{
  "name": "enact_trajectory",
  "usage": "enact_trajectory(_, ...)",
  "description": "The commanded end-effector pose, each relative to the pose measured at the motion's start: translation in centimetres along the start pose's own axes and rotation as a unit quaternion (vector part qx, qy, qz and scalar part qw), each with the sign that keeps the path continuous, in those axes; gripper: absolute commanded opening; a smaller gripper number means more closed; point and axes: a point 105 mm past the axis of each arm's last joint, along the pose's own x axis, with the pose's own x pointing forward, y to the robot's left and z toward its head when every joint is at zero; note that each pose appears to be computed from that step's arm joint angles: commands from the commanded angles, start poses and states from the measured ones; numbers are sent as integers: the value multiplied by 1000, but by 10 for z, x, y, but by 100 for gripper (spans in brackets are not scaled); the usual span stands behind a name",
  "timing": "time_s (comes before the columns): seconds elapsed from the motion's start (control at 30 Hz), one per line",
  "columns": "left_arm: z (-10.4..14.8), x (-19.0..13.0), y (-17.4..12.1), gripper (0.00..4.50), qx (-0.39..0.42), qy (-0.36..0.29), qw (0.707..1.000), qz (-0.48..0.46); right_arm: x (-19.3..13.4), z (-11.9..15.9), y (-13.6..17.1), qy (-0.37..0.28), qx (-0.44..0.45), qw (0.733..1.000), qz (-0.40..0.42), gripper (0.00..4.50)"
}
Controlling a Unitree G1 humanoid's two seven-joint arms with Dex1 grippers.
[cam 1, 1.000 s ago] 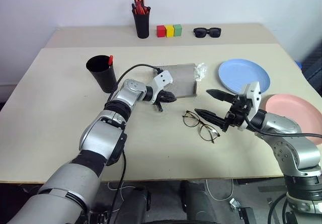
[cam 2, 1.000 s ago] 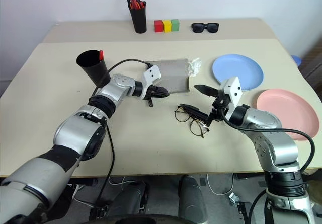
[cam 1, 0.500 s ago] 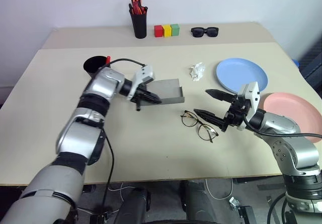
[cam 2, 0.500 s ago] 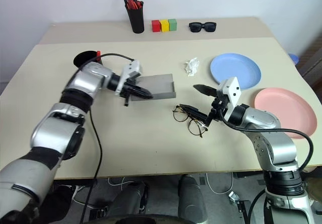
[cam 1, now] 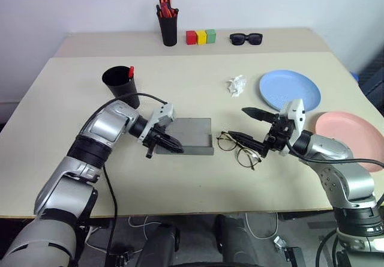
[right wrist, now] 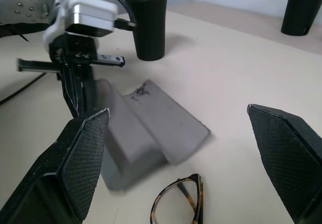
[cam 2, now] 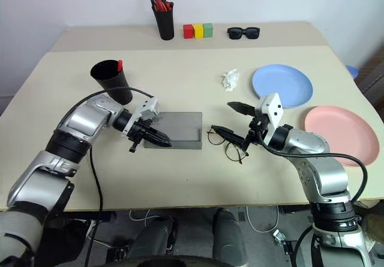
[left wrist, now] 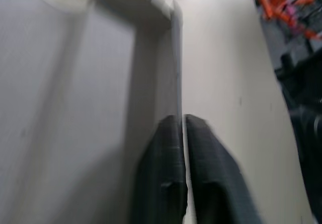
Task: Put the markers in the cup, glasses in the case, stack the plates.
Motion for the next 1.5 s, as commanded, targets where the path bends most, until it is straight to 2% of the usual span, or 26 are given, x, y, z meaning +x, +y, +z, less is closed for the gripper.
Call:
enact_trajectory(0.03,20,-11,0,231,7,-51,999,16,2,11,3,-3,-31,999,9,450)
enact_trajectory(0.17,29,-27,-9,434,5,-80,997,15,3,1,3,38,-38,999,-1,450)
enact_trajectory(0.2,30,-30,-11,443,15,-82,996,22,3,-1,2,48,-42,998,-9,450)
enact_trajectory(0.33,43,-53,-28,443,27,-135,990,22,-2,-8,-7,114,-72,990,-51,450)
enact_trajectory(0.47,38,-74,-39,443,46,-172,982,57,-4,-4,-6,173,-107,977,-56,450)
enact_trajectory(0.63,26,-86,-50,443,61,-191,975,98,-1,6,3,193,-91,976,-46,450)
enact_trajectory(0.8,21,-97,-67,443,93,-203,968,113,-4,-10,9,251,-60,966,-37,450)
enact_trajectory(0.9,20,-101,-75,450,94,-205,967,116,-7,-22,9,280,-42,958,-41,364)
enact_trajectory(1.0,17,-103,-79,450,94,-204,967,123,-8,-29,9,292,-30,955,-45,221)
enact_trajectory(1.37,14,-98,-83,450,87,-207,967,124,-10,-47,-5,319,-4,944,-80,221)
enact_trajectory(1.5,9,-96,-88,450,73,-202,970,113,-7,-45,-1,315,9,947,-68,221)
